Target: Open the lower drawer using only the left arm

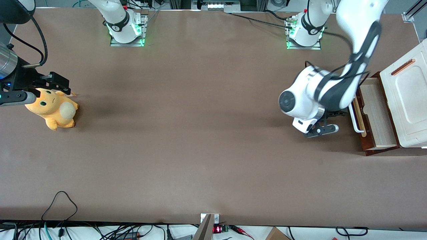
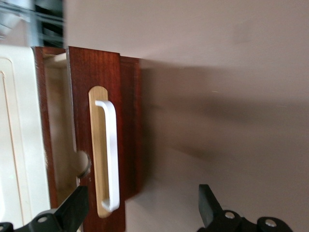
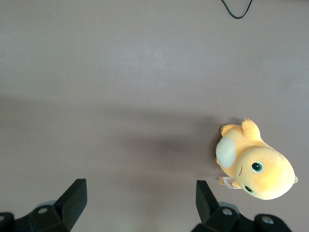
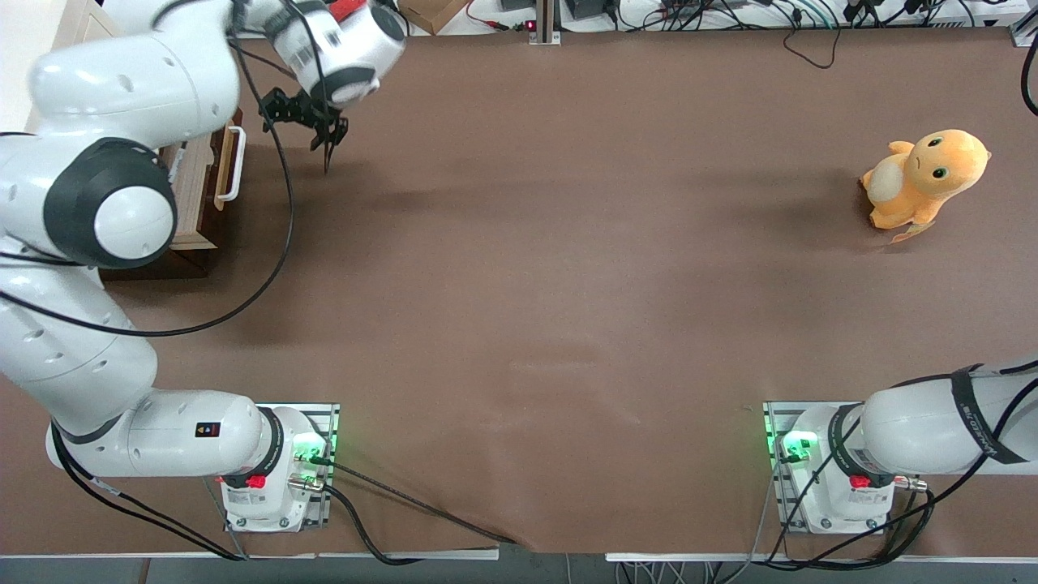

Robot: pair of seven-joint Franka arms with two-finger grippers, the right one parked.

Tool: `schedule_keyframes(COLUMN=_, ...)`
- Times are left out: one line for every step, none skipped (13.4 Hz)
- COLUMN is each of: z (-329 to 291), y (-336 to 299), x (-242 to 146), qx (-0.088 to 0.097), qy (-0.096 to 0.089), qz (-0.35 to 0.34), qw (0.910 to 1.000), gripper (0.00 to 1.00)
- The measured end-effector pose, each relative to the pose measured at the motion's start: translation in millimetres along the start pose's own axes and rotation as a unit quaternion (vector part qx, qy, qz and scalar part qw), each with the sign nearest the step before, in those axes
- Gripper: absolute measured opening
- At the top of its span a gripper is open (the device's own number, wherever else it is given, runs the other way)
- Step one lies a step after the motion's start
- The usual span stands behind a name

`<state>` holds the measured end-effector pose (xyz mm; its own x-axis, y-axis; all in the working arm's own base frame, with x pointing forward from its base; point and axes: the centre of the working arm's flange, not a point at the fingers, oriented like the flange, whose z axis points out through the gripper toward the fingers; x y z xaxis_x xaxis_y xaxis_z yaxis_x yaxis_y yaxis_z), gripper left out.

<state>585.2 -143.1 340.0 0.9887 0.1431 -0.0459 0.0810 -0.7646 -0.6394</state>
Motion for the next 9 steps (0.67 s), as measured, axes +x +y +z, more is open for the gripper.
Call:
schedule_keyframes(z=-25, y=-27, x=0, qx=-0.047, qy=-0.012, qz=-0.003, qw=0.9988, gripper=1.0)
schedule_keyframes(z=-44, y=-56, x=0, qx=-0.089, qy=-0.019, qz=0.003, qw=0.9959, gripper=1.0)
schedule_keyframes(z=-56, y=-85, x=-1, qx=-0.134, qy=-0.027, qz=0.009, qw=0.9906, gripper=1.0)
schedule_keyframes(z=-65, y=-118, x=1, qx=-0.185, qy=-0.033, qz=0.016, qw=0.982, gripper=1.0)
schedule_keyframes(z=-70, y=-151, x=3, qx=-0.23, qy=-0.029, qz=0.023, qw=0.9725, gripper=1.0)
schedule_keyframes(z=-74, y=-179, x=4, qx=-0.259, qy=-0.02, qz=0.027, qw=0.9652, gripper=1.0)
schedule_keyframes(z=-80, y=-199, x=1, qx=-0.278, qy=-0.009, qz=0.031, qw=0.96, gripper=1.0)
schedule_keyframes(z=-90, y=-212, x=-4, qx=-0.293, qy=0.002, qz=0.032, qw=0.9555, gripper=1.0)
schedule_keyframes(z=-101, y=-217, x=-10, qx=-0.309, qy=0.01, qz=0.032, qw=0.9506, gripper=1.0)
